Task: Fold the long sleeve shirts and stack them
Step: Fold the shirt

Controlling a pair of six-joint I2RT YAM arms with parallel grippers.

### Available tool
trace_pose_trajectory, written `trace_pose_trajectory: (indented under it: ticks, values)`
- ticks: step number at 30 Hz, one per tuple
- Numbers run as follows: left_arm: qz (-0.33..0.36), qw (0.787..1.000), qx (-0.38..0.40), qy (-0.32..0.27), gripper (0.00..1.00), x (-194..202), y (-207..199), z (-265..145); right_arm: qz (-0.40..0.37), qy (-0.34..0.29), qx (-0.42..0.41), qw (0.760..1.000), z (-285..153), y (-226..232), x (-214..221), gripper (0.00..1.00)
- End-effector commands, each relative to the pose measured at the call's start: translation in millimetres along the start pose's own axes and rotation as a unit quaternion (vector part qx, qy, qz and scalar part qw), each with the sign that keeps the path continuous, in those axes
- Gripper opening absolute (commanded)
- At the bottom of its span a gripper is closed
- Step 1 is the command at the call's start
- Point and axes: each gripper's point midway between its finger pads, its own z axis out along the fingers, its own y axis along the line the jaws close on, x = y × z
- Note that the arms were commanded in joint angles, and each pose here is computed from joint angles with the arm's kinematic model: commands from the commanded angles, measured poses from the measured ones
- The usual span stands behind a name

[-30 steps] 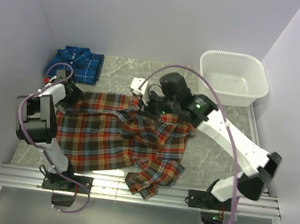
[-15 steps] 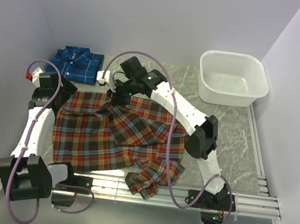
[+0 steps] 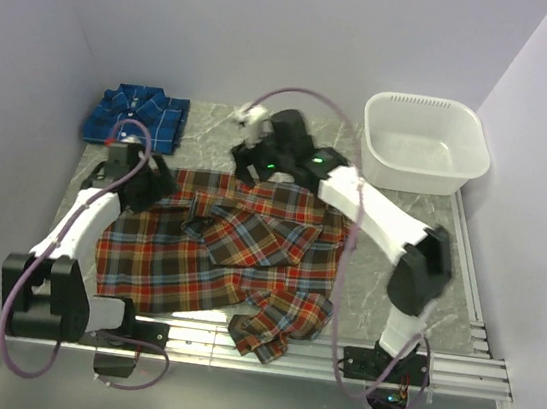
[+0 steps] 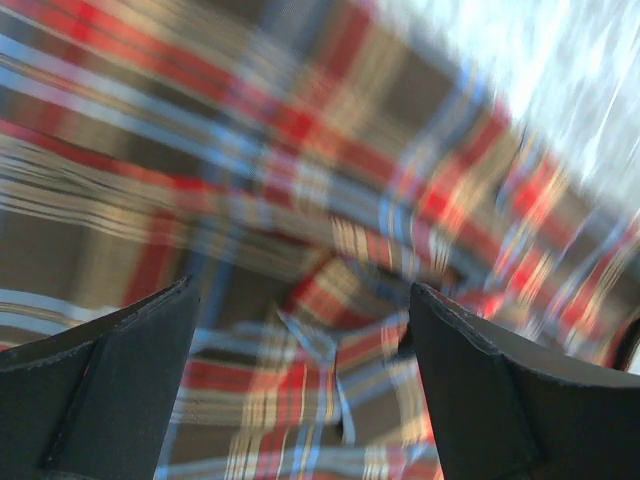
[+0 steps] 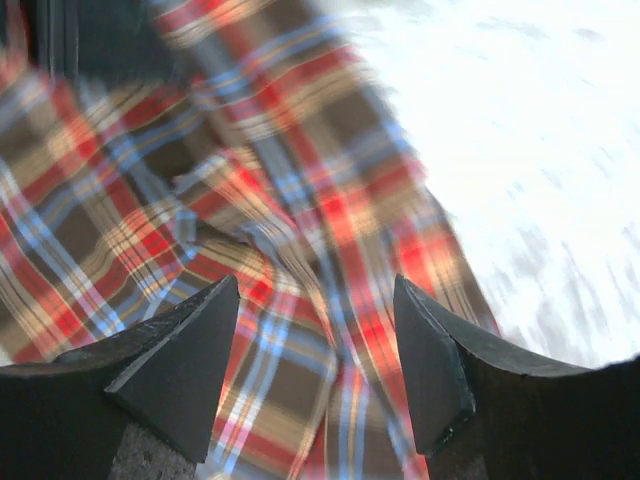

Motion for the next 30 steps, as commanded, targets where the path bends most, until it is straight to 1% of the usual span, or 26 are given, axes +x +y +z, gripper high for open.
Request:
trace_pose_trajectory:
  ticks: [1, 2, 3, 4, 5, 7, 8, 9, 10, 11, 13, 17, 21, 23, 27, 30]
  values:
    - [0.067, 0.994, 0.036, 0.078, 0.91, 40, -25, 3, 0.135, -0.108, 0.095, 0.980, -68, -38, -40, 0.70]
    - [0.076, 0.993, 0.036, 0.087, 0.91, 46, -26, 5, 0.162, -0.078, 0.118, 0.976, -65, -43, -6, 0.70]
    - [0.085, 0.991, 0.032, 0.096, 0.91, 53, -25, 8, 0.180, -0.087, 0.130, 0.971, -81, -44, -3, 0.70]
    - [0.099, 0.989, 0.032, 0.105, 0.91, 61, -26, 9, 0.211, -0.090, 0.138, 0.964, -85, -48, 8, 0.70]
    - [0.108, 0.987, 0.035, 0.110, 0.91, 65, -27, 9, 0.234, -0.064, 0.147, 0.959, -82, -45, 44, 0.70]
    - [0.134, 0.983, 0.043, 0.119, 0.90, 74, -33, 9, 0.265, -0.098, 0.149, 0.948, -100, -44, 50, 0.70]
    - [0.145, 0.982, 0.043, 0.117, 0.90, 75, -35, 8, 0.279, -0.076, 0.152, 0.945, -97, -39, 81, 0.70]
    - [0.154, 0.981, 0.045, 0.112, 0.90, 76, -37, 7, 0.287, -0.078, 0.153, 0.942, -100, -37, 89, 0.70]
    - [0.170, 0.978, 0.050, 0.108, 0.90, 79, -41, 6, 0.293, -0.096, 0.153, 0.939, -109, -36, 87, 0.70]
    - [0.176, 0.978, 0.049, 0.102, 0.90, 80, -41, 5, 0.298, -0.080, 0.150, 0.939, -107, -30, 107, 0.70]
    - [0.181, 0.978, 0.061, 0.085, 0.90, 77, -45, -1, 0.297, -0.096, 0.151, 0.938, -116, -27, 110, 0.70]
    - [0.189, 0.977, 0.089, 0.047, 0.88, 70, -54, -10, 0.305, -0.091, 0.159, 0.935, -118, -23, 140, 0.70]
    - [0.216, 0.969, 0.111, 0.042, 0.86, 67, -65, -16, 0.318, -0.104, 0.165, 0.928, -121, -24, 151, 0.69]
    - [0.239, 0.961, 0.134, 0.034, 0.85, 68, -74, -22, 0.322, -0.116, 0.167, 0.925, -124, -25, 153, 0.69]
    - [0.281, 0.945, 0.168, 0.013, 0.90, 75, -89, -33, 0.326, -0.138, 0.168, 0.920, -133, -29, 151, 0.69]
    - [0.296, 0.940, 0.167, 0.002, 0.92, 75, -92, -34, 0.324, -0.148, 0.167, 0.919, -136, -30, 150, 0.69]
